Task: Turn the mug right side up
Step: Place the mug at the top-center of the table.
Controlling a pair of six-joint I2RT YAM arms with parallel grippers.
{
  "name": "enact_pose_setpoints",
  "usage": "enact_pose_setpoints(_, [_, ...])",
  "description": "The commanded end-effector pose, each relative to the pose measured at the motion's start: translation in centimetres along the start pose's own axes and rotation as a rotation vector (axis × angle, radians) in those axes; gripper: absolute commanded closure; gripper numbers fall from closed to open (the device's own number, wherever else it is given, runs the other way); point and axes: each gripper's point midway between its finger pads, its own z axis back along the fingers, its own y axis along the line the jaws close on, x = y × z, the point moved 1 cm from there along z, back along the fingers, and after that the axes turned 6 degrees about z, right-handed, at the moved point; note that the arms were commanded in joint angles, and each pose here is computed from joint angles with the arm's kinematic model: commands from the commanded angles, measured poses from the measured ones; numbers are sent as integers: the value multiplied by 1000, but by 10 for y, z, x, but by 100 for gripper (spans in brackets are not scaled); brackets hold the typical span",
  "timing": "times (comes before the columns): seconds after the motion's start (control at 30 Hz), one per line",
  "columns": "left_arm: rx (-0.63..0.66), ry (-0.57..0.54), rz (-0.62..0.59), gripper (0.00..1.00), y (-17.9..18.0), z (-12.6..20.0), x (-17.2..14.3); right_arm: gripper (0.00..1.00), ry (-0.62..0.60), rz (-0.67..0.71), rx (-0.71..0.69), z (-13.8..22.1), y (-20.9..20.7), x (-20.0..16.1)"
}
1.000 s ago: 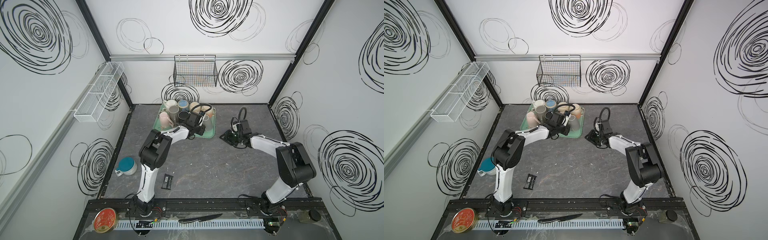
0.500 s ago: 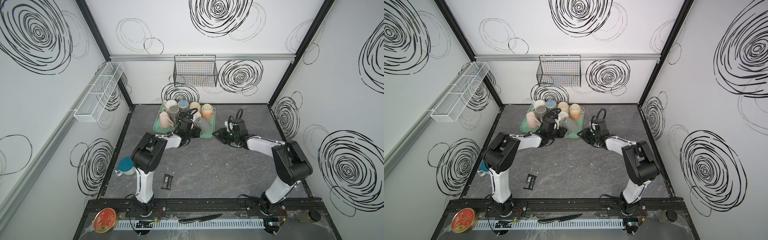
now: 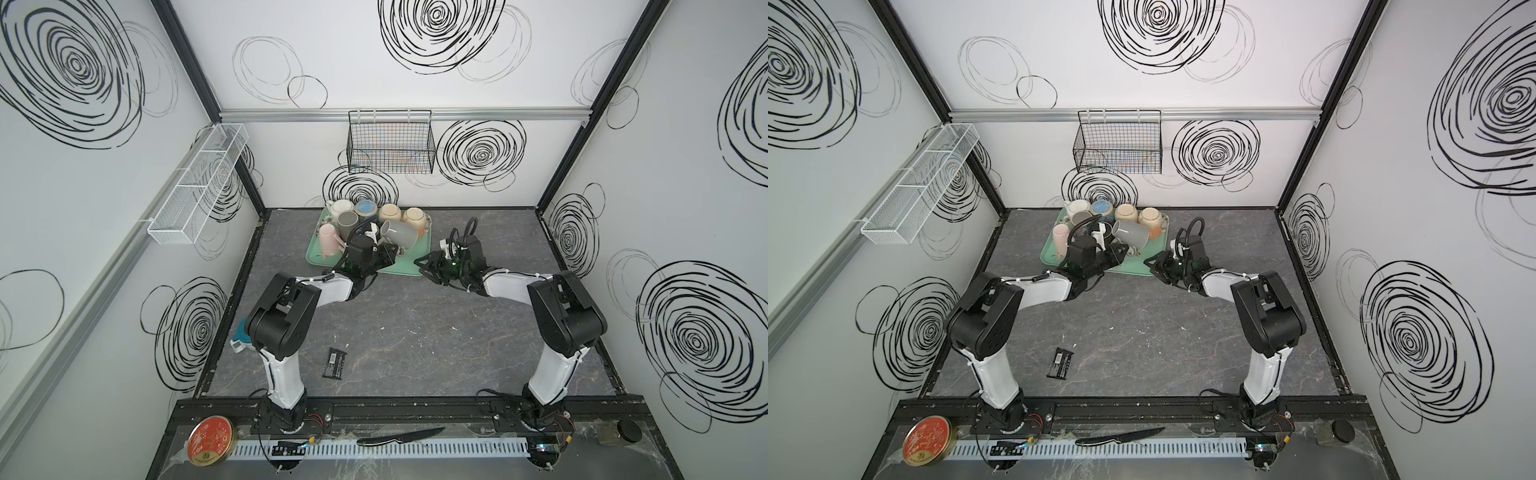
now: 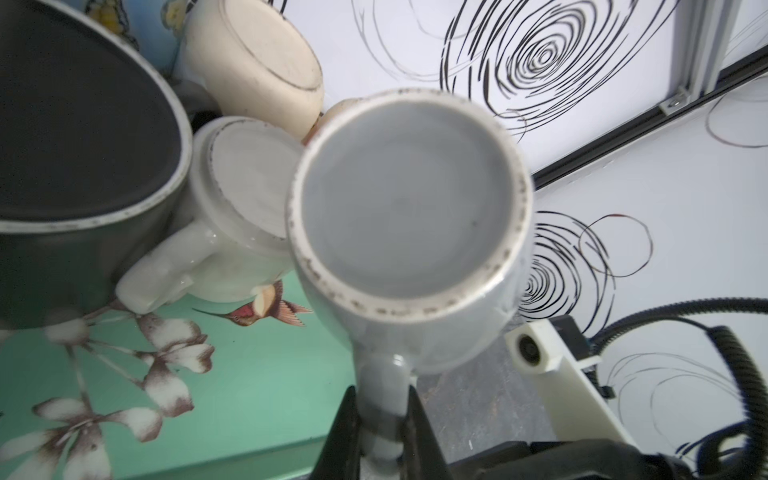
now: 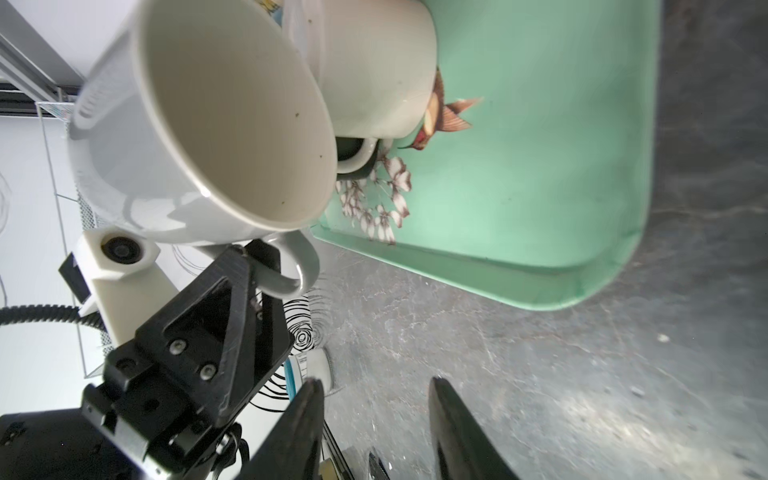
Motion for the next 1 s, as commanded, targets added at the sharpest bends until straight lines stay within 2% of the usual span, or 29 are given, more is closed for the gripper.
enact_pose_setpoints(0.0, [-223,-155,19,100,-67,23,43,53,-14,27,98,-5,33,12])
enact_pose_setpoints(0.33, [-328,-167,123,100,-85,37,48,53,-28,67,178,-9,66,31])
enact_pose_setpoints(0.7, [-388,-161,172,100,-96,44,47,55,-14,101,241,-9,86,37])
enact_pose_setpoints(0.97, [-442,-171,221,100,-101,51,45,68,2,123,291,-10,101,45])
